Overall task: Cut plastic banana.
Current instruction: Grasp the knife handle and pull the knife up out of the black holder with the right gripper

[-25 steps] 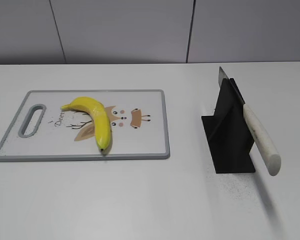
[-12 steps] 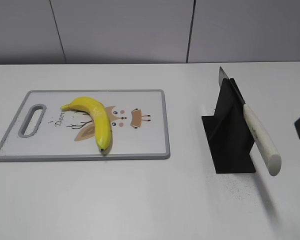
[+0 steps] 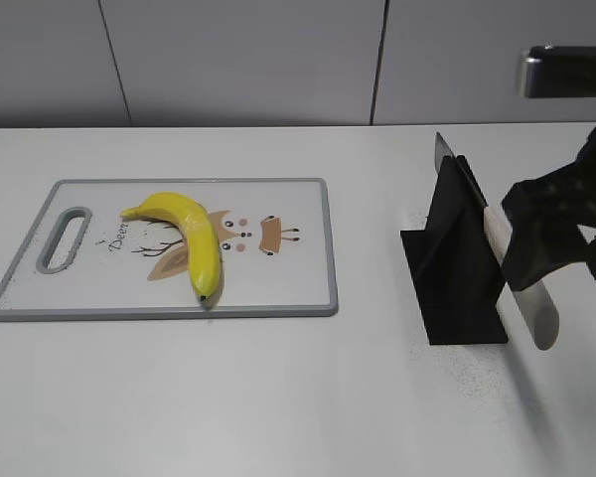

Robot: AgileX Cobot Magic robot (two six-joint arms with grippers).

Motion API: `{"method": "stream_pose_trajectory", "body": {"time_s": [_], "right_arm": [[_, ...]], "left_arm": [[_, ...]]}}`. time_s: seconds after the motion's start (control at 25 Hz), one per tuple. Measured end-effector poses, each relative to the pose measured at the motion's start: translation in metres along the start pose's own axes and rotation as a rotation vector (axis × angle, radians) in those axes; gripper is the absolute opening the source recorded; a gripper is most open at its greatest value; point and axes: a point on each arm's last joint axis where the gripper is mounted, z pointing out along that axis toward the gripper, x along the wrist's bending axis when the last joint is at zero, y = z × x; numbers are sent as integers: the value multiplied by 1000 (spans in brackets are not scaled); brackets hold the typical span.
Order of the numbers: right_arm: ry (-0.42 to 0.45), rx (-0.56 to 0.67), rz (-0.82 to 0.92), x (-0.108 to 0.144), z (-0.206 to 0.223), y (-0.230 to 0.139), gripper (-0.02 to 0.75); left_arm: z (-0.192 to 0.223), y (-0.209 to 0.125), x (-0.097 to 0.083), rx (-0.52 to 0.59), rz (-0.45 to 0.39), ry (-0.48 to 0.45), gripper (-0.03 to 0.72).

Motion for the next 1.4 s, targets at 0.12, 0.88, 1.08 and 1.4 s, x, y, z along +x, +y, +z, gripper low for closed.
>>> {"method": "stream_pose_trajectory", "body": {"time_s": [0.12,0.88,1.08,1.4], "right_arm": [[-31,56,-4,0,18,7,558],[-92,191,59,1,72,22,164],[-89,199,65,2,67,23,164],[-71,153,65,3,35,20,163]], "left_arm": [[0,0,0,0,0,0,580],[0,0,0,0,0,0,580],[0,0,0,0,0,0,580],[0,0,0,-1,-2,-3,580]]}}
